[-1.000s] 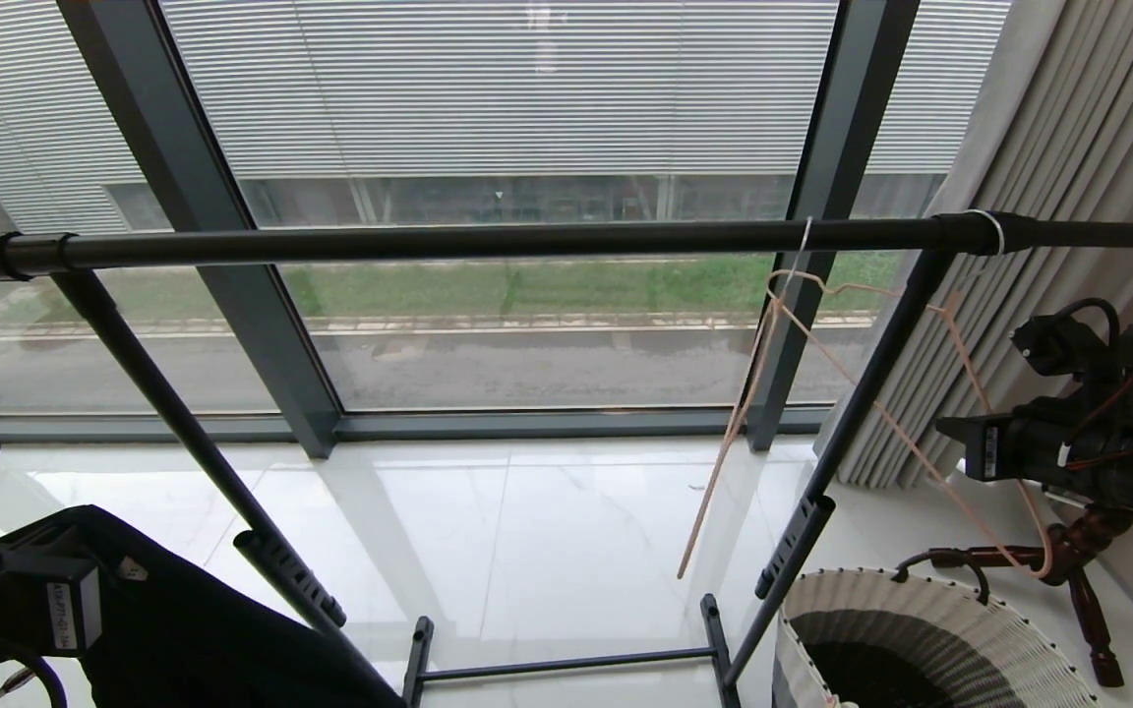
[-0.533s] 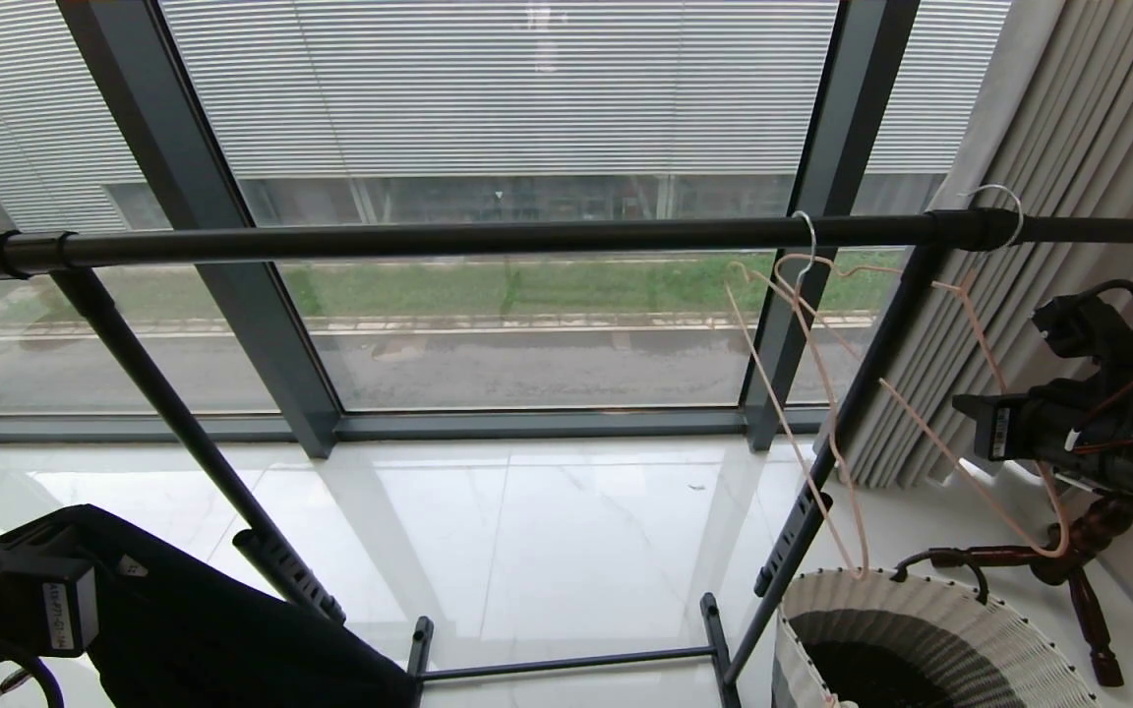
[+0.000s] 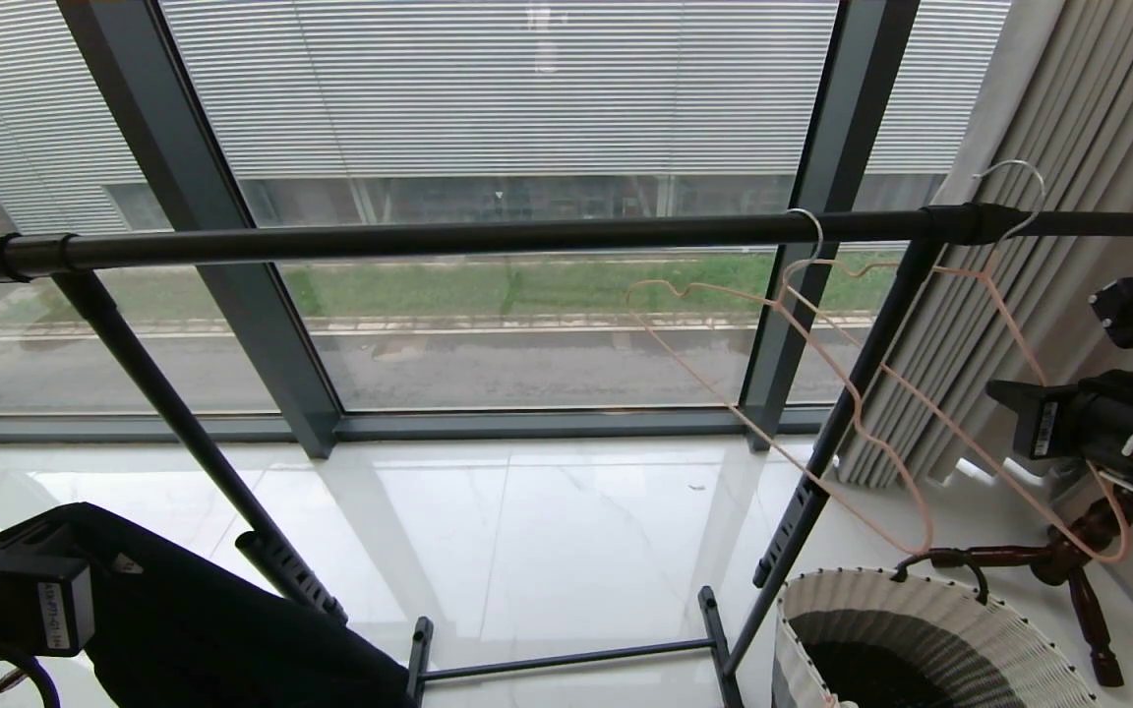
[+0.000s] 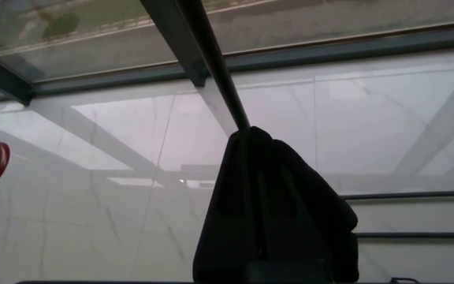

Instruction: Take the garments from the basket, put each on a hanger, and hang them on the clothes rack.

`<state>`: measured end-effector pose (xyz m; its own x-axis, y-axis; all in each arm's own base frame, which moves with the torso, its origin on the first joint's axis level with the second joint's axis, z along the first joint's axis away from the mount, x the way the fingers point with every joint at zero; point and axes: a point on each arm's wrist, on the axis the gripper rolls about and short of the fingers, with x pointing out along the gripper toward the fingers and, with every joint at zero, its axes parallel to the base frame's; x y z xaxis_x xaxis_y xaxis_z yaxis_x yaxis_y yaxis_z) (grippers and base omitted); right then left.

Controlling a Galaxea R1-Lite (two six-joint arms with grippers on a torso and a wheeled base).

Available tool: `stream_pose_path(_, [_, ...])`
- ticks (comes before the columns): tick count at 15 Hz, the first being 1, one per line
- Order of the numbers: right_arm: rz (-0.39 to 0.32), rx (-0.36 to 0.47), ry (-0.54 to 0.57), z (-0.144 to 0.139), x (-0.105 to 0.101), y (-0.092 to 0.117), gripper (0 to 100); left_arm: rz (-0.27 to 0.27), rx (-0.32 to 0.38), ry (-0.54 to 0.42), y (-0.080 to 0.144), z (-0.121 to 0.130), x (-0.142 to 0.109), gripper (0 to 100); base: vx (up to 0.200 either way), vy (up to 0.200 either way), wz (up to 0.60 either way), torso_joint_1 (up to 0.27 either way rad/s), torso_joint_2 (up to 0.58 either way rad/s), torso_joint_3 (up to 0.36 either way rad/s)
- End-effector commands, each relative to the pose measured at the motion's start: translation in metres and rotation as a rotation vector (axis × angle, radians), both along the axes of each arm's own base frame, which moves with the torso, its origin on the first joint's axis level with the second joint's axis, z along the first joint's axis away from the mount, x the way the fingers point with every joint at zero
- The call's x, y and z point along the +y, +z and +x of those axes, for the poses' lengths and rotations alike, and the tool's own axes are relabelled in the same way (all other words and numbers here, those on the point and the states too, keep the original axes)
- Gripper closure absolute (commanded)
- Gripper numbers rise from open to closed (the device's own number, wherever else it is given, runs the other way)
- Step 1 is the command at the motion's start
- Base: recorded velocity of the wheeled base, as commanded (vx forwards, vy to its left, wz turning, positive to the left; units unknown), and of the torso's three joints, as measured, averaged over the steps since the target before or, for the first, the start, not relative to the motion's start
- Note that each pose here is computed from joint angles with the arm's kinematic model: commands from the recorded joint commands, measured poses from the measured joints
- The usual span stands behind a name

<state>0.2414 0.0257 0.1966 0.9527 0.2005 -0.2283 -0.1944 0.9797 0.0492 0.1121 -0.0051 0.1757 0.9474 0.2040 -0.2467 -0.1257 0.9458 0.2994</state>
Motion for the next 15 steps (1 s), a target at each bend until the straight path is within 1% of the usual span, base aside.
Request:
stream_pose_path(1, [0.002,-0.032,0.0,-0.018,-0.002,0.006,100,-0.001,-0.007,0.001,0.001,-0.002,0.0,100,0.0,0.0,0.0,0.0,0.0,0.0])
stream_pose_path(3, [0.002,-0.051,-0.015,-0.026,-0.003,0.009,100,-0.001,-0.009,0.001,0.001,-0.002,0.0,100,0.0,0.0,0.0,0.0,0.0,0.0])
stream_pose_path(6, [-0.017,-0.053,-0.107,-0.033,-0.006,0.008,100,0.001,-0.008,0.0,0.001,-0.002,0.0,100,0.0,0.0,0.0,0.0,0.0,0.0])
stream_pose_path(9, [-0.022,-0.058,-0.134,-0.038,-0.008,0.007,100,0.001,-0.008,0.002,0.001,-0.002,0.0,100,0.0,0.0,0.0,0.0,0.0,0.0])
stream_pose_path(12, [-0.022,-0.07,-0.148,-0.05,-0.01,0.008,100,0.001,-0.008,0.002,0.001,-0.002,0.0,100,0.0,0.0,0.0,0.0,0.0,0.0])
stream_pose_path(15, [-0.027,-0.055,-0.15,-0.062,-0.011,0.0,100,0.001,-0.01,0.002,0.001,-0.002,0.0,100,-0.2,0.0,0.0,0.004,0.01,0.001])
